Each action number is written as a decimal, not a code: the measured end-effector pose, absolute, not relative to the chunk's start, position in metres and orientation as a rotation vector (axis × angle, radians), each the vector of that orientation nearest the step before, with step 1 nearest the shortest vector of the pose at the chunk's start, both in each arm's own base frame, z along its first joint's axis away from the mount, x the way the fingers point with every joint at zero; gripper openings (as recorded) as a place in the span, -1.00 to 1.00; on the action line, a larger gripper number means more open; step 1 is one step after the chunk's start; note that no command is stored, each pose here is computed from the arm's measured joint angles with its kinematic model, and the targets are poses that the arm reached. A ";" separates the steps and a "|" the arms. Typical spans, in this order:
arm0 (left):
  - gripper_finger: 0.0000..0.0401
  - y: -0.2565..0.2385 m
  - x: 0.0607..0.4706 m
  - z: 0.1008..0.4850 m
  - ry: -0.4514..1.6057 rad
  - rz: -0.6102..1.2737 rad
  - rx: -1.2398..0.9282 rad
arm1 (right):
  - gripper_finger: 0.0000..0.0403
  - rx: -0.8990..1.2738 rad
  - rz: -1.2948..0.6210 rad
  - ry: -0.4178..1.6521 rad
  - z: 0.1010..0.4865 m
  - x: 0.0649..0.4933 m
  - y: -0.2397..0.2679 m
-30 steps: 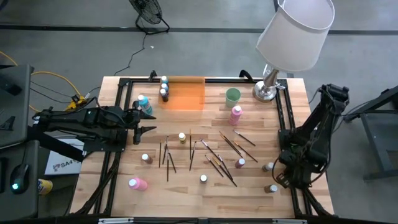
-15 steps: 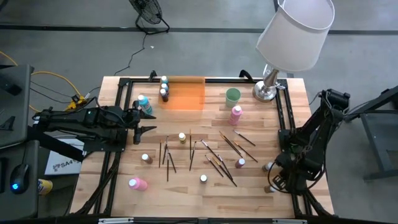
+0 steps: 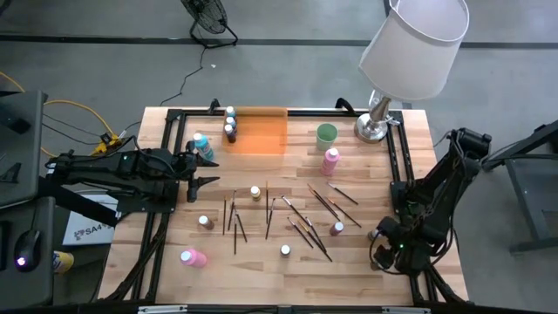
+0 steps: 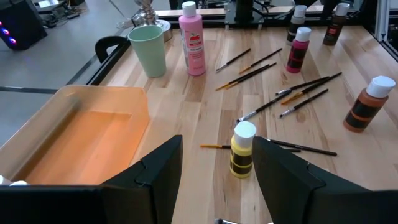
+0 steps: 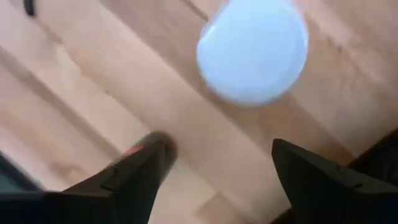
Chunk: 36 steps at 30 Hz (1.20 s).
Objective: Pick & Place Paint Supplies
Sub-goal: Put the gray paint bottle into the orange bin
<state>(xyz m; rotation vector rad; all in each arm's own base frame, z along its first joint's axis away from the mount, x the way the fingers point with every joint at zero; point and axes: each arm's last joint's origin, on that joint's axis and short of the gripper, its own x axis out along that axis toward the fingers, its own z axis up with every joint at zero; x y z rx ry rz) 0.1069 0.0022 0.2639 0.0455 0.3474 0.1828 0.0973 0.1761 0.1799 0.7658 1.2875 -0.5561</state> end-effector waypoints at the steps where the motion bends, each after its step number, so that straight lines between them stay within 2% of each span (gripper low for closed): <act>1: -0.07 0.002 0.107 0.264 0.347 0.183 0.046 | 0.45 0.740 -0.555 1.274 0.178 0.098 0.177; 5: -0.07 0.002 0.107 0.264 0.347 0.183 0.046 | 0.43 0.639 -0.532 1.243 0.167 0.103 0.182; 14: -0.07 0.002 0.107 0.264 0.347 0.184 0.045 | 0.42 0.579 -0.578 1.165 0.156 0.108 0.184; 19: -0.07 0.002 0.107 0.264 0.346 0.184 0.045 | 0.42 0.491 -0.678 1.125 0.152 0.107 0.172; 36: -0.07 0.002 0.107 0.264 0.347 0.177 0.044 | 0.42 0.499 -0.747 1.114 0.153 0.113 0.163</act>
